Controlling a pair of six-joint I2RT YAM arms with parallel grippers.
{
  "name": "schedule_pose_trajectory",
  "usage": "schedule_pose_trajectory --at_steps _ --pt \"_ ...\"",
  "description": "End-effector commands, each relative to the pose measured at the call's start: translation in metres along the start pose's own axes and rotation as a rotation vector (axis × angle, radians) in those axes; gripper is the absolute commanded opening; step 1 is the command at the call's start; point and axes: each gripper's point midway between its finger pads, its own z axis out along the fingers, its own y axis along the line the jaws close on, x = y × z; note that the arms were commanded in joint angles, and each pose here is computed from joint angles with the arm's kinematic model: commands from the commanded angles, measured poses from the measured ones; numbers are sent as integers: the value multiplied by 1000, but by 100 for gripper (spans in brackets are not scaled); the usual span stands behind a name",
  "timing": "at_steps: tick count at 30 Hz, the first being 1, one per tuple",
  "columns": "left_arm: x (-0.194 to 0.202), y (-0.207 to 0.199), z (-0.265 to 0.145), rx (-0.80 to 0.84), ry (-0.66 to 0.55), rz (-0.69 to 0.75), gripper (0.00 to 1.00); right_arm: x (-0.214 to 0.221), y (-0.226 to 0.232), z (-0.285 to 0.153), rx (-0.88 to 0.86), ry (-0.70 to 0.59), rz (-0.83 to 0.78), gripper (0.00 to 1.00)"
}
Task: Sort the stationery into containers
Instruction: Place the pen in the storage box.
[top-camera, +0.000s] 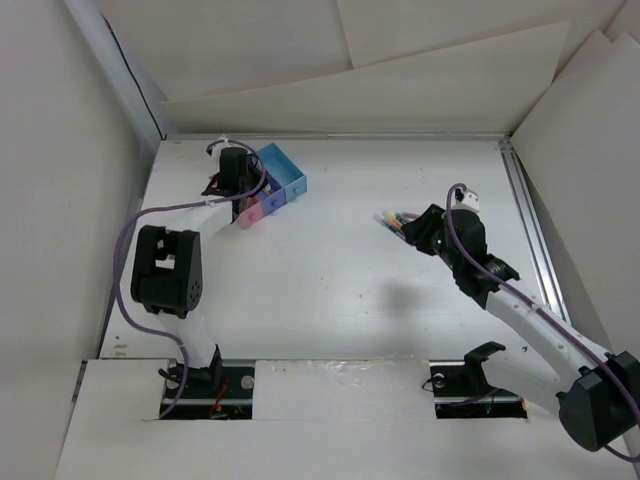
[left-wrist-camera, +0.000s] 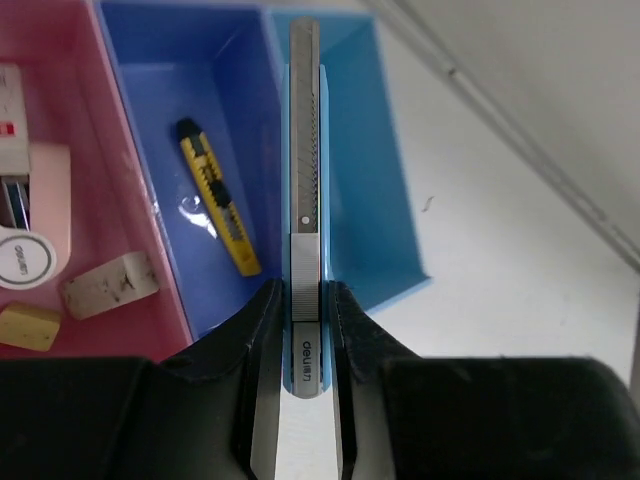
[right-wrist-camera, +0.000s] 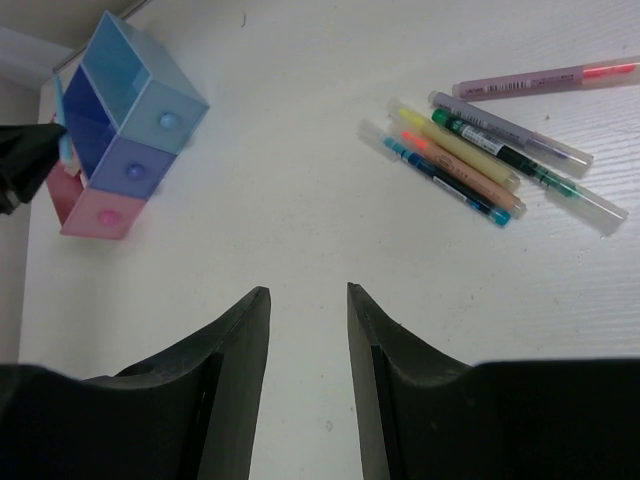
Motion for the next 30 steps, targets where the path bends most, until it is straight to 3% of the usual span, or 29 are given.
schedule_pose_trajectory --at_steps 1,13,17,18,21,26,28,29,30 --pt "2 -9 12 23 25 -41 0 -12 12 2 -46 -34 8 43" --pt "4 8 28 -31 7 -64 0 -5 12 7 -40 -15 1 43" --pt "7 11 31 -37 14 -54 15 -3 14 7 -47 -10 -2 43" --pt "0 4 25 -21 -2 -56 28 -1 13 9 -41 -3 -3 43" --pt "-6 3 12 -29 -60 -26 45 -3 10 9 -26 -16 -3 43" --pt "-18 -23 -30 50 -134 -3 48 -3 -2 19 40 -29 -9 44" --pt "-19 -40 -45 117 -167 3 47 -5 -10 23 90 -45 -14 40" --pt "-20 -53 -60 165 -186 2 45 -7 -16 26 118 -46 -13 33" --pt "8 -59 -67 202 -140 23 45 -2 -28 31 163 -28 -7 18"
